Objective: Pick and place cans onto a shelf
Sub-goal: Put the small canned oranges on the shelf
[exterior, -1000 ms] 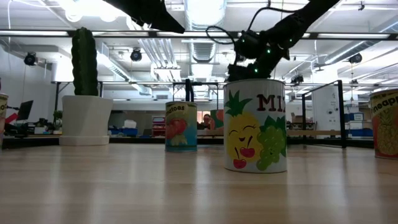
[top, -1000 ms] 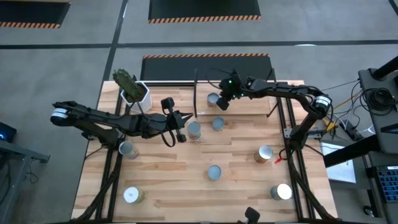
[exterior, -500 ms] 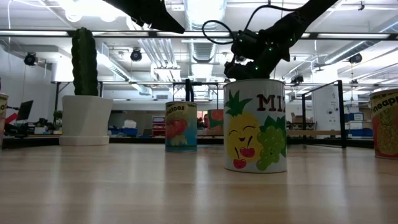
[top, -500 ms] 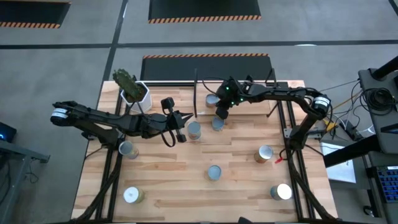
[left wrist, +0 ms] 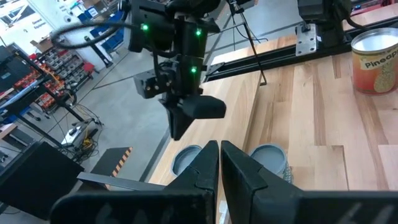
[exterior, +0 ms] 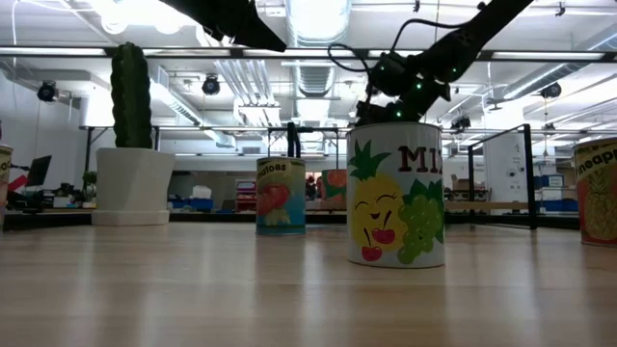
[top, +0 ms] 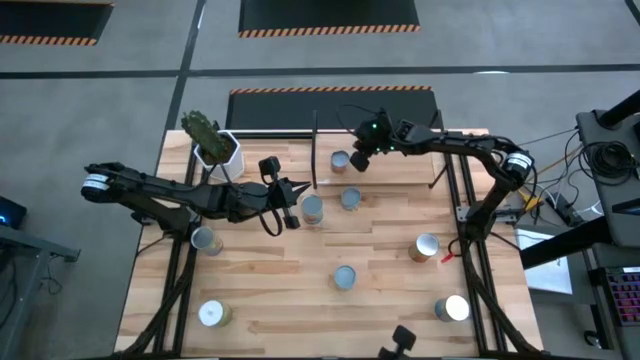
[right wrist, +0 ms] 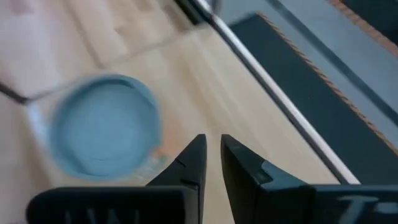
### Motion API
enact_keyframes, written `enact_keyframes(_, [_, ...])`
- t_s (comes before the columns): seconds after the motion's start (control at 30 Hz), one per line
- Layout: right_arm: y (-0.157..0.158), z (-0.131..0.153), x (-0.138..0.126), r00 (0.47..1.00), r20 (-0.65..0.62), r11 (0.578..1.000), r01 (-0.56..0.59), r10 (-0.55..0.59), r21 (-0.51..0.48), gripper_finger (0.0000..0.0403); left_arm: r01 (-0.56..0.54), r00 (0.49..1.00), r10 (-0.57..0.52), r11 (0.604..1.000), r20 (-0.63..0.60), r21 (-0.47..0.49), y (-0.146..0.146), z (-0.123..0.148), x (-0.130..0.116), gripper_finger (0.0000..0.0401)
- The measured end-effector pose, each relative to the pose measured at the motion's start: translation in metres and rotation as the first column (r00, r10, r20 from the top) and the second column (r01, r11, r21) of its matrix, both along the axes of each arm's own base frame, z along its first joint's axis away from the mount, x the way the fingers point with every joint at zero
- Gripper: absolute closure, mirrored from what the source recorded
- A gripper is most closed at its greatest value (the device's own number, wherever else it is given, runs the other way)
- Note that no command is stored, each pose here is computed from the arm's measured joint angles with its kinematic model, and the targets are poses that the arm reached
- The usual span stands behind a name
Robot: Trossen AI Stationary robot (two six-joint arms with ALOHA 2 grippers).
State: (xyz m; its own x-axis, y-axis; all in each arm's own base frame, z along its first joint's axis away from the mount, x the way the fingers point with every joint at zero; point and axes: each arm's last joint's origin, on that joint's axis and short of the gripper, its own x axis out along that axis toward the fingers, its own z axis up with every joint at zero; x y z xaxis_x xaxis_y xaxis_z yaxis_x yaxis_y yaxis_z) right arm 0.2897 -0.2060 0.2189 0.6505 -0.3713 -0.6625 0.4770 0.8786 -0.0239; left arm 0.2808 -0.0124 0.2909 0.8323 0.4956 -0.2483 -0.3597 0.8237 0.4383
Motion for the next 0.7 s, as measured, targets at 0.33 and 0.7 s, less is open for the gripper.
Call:
enact_keyframes(0.33, [0.009, -0.014, -0.003, 0.996, 0.016, 0.992, -0.088, 0.087, 0.094, 0.0365, -0.002, 1.0, 0.002, 1.0, 0.004, -0.007, 0.0, 0.0, 0.0, 0.0401])
enact_keyframes(0.7, [0.03, -0.016, 0.006, 0.939, 0.128, 0.92, -0.339, 0.319, 0.197, 0.0365, -0.003, 1.0, 0.003, 1.0, 0.006, -0.01, 0.0, 0.0, 0.0, 0.0401])
